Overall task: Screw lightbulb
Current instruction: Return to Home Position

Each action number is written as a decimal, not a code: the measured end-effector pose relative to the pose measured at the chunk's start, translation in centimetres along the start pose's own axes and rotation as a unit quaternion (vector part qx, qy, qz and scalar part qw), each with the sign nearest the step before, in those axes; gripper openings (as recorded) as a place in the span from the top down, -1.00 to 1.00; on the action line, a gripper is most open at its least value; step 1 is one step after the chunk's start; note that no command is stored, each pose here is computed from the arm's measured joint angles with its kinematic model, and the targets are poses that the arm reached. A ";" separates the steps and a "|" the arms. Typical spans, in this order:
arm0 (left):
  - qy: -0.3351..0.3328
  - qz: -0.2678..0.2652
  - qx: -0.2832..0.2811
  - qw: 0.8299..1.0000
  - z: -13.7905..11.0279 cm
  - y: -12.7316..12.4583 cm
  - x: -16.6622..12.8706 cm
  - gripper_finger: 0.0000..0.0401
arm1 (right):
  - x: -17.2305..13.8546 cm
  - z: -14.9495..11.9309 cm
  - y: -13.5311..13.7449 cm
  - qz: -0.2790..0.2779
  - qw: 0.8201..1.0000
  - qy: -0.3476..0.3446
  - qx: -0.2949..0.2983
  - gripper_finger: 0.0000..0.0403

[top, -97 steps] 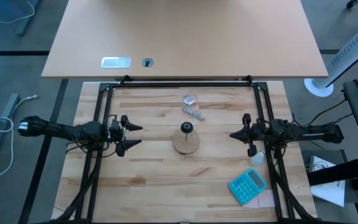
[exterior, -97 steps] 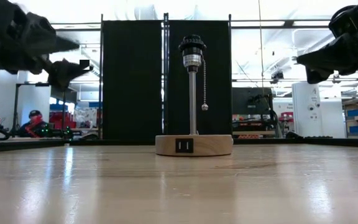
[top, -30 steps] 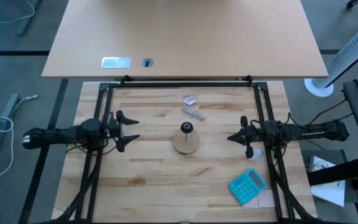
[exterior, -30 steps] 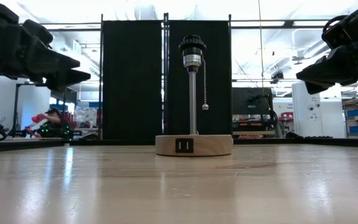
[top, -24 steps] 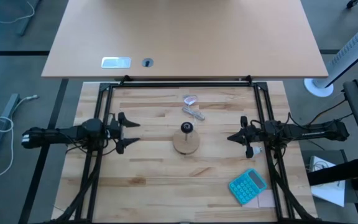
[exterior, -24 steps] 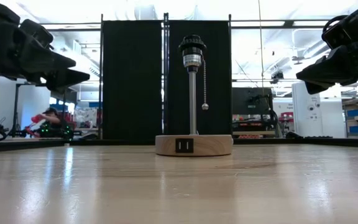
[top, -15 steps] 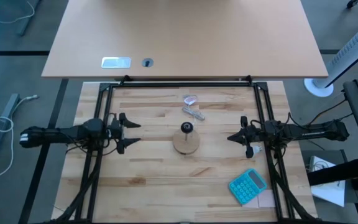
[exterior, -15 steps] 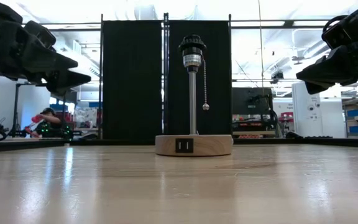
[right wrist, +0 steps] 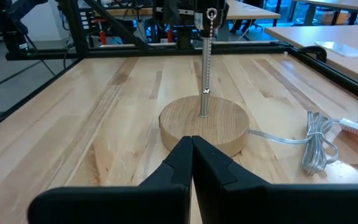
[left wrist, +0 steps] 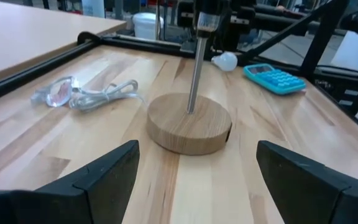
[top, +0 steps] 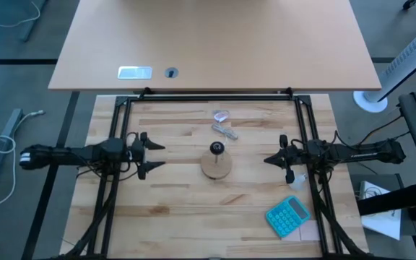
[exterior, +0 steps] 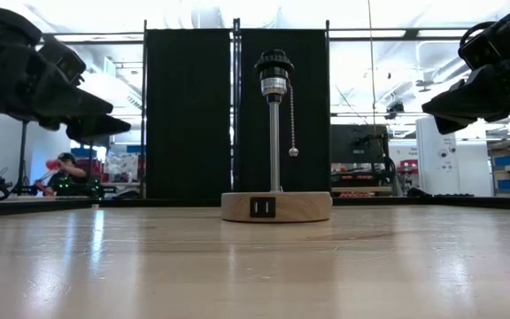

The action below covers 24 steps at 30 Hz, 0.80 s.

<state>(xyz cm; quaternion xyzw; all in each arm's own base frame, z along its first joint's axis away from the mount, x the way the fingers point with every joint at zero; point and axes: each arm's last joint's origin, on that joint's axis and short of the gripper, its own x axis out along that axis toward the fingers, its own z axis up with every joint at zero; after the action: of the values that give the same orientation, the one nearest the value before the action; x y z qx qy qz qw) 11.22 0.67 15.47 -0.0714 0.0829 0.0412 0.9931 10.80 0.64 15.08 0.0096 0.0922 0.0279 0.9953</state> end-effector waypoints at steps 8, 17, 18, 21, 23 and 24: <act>0.024 0.003 0.000 1.000 -0.4 0.0 0.3 -0.57 | 0.0 0.0 0.0 0.000 1.000 0.000 0.000 0.99; 0.046 0.006 0.001 0.999 -0.7 0.1 0.6 -0.57 | 0.0 0.0 0.0 0.000 1.000 0.000 0.000 1.00; 0.048 0.007 0.001 0.999 -0.8 0.1 0.6 -0.57 | 0.0 0.0 0.0 0.000 1.000 0.000 0.000 0.99; 0.054 0.007 0.001 0.998 -0.9 0.1 0.7 -0.57 | 0.0 0.0 0.0 0.000 1.000 0.000 0.000 0.98; 0.058 0.008 0.001 0.998 -0.9 0.1 0.7 -0.57 | 0.0 0.0 0.0 0.000 1.000 0.000 0.000 0.99; 0.060 0.008 0.001 0.998 -1.0 0.1 0.8 -0.57 | 0.0 0.0 0.0 0.000 1.000 0.000 0.000 0.99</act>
<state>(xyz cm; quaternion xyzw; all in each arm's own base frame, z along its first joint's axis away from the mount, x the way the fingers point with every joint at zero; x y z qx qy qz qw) 11.80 0.70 14.38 -0.0721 0.1427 0.0450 0.9861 10.80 0.64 15.08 0.0094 0.0921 0.0279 0.9953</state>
